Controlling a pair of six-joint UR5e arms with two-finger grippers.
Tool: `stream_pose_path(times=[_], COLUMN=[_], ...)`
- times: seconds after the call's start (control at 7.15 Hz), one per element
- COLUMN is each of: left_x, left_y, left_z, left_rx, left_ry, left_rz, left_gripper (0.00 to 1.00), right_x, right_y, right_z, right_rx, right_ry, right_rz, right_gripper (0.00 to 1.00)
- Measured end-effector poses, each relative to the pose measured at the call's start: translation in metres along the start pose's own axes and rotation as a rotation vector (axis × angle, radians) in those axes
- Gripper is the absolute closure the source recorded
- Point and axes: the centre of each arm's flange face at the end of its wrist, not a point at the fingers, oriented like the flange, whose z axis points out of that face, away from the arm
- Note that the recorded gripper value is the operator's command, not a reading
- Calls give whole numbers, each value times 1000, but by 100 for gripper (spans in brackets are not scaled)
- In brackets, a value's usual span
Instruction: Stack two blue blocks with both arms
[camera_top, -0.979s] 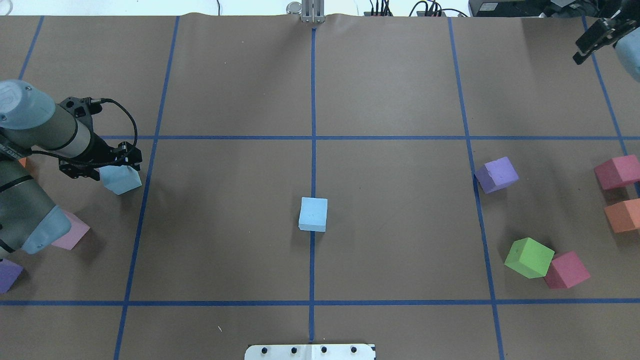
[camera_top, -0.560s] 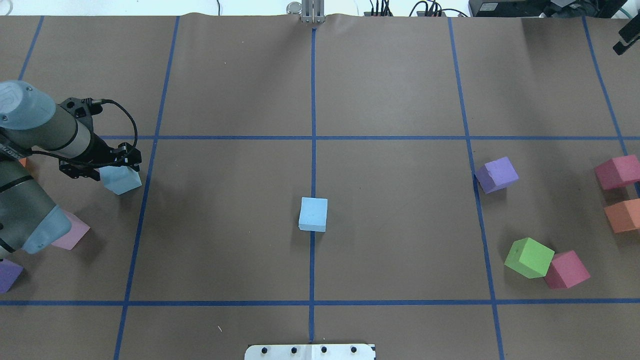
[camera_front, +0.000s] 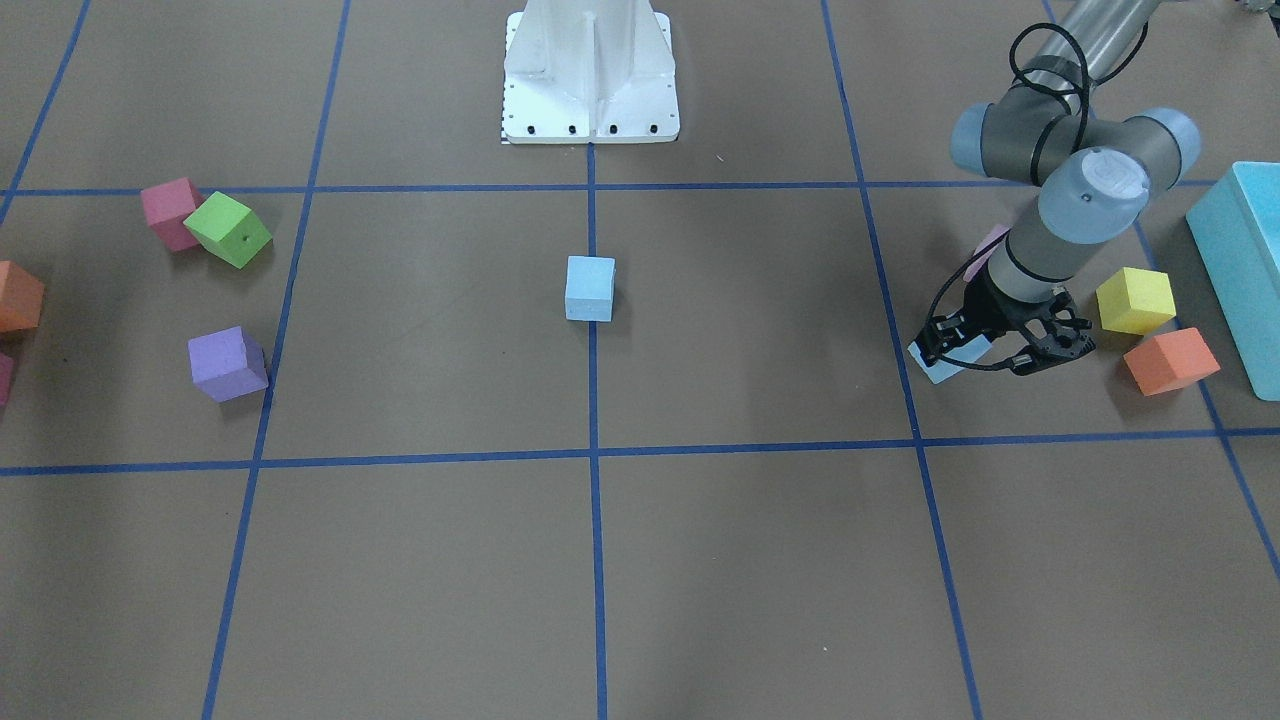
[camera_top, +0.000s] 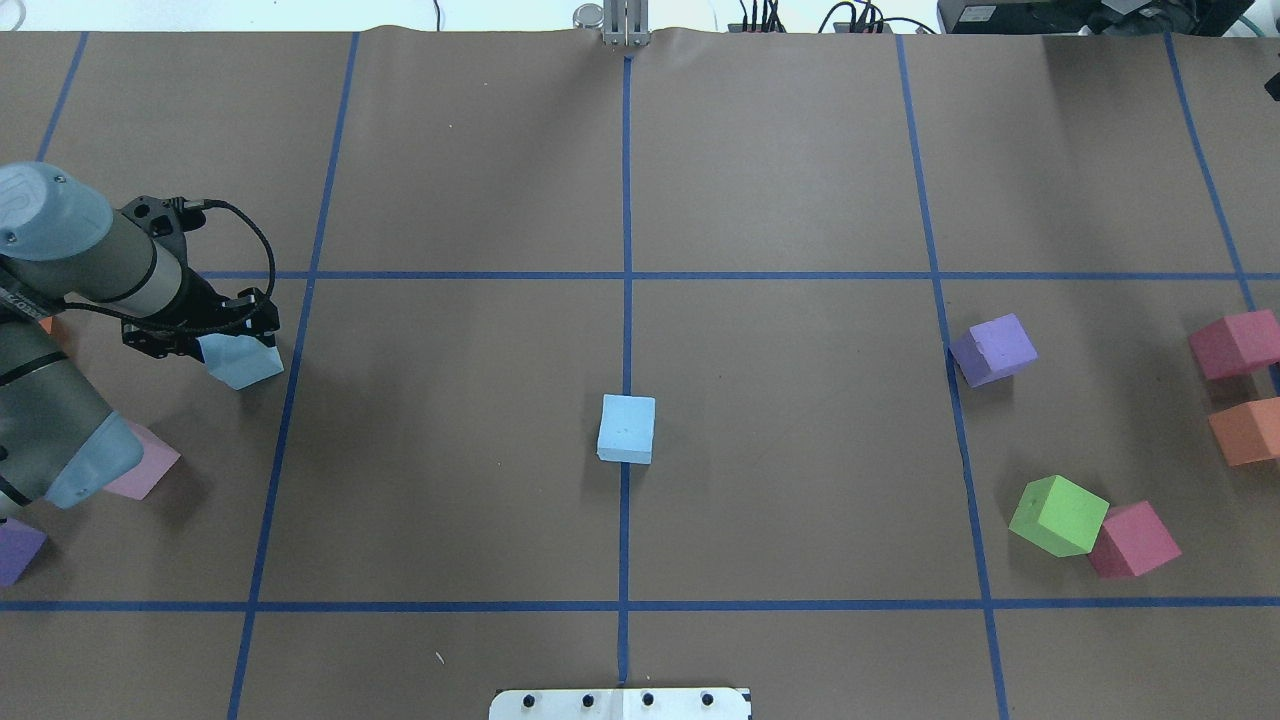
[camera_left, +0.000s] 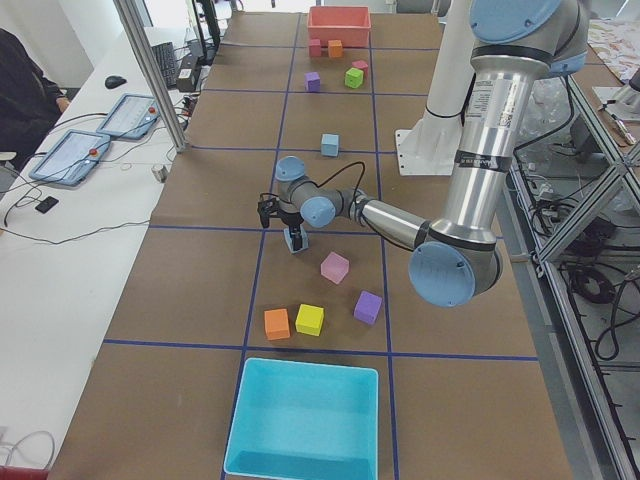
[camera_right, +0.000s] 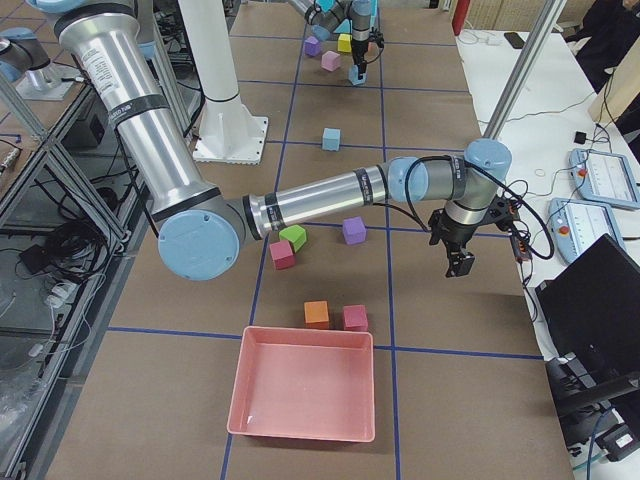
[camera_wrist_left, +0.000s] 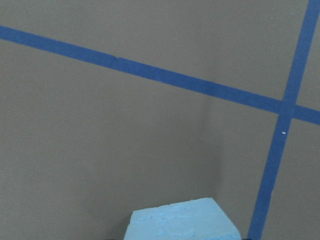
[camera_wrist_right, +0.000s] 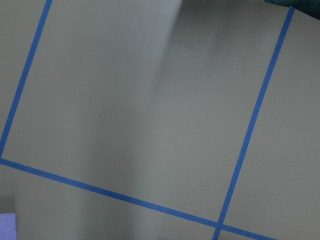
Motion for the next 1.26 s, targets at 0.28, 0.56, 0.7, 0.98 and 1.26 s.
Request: stream_pose_path(times=[0.28, 0.56, 0.7, 0.98, 1.26], left_x=[-1, 4, 9, 40, 123], left_y=[0, -1, 0, 1, 3], left_z=[1, 0, -3, -23, -69], left_rx=[-1, -2, -4, 7, 25], left_ry=[-1, 3, 12, 57, 99], left_rz=[0, 6, 13, 37, 69], left_gripper=[36, 36, 36, 36, 36], right_x=[22, 44, 50, 60, 73], right_y=[6, 13, 16, 23, 31], right_z=[3, 15, 20, 26, 28], right_rx=[-13, -37, -45, -56, -62], right_ry=[5, 7, 6, 6, 6], right_rz=[-6, -14, -15, -8, 6], right_gripper=[0, 0, 0, 0, 0])
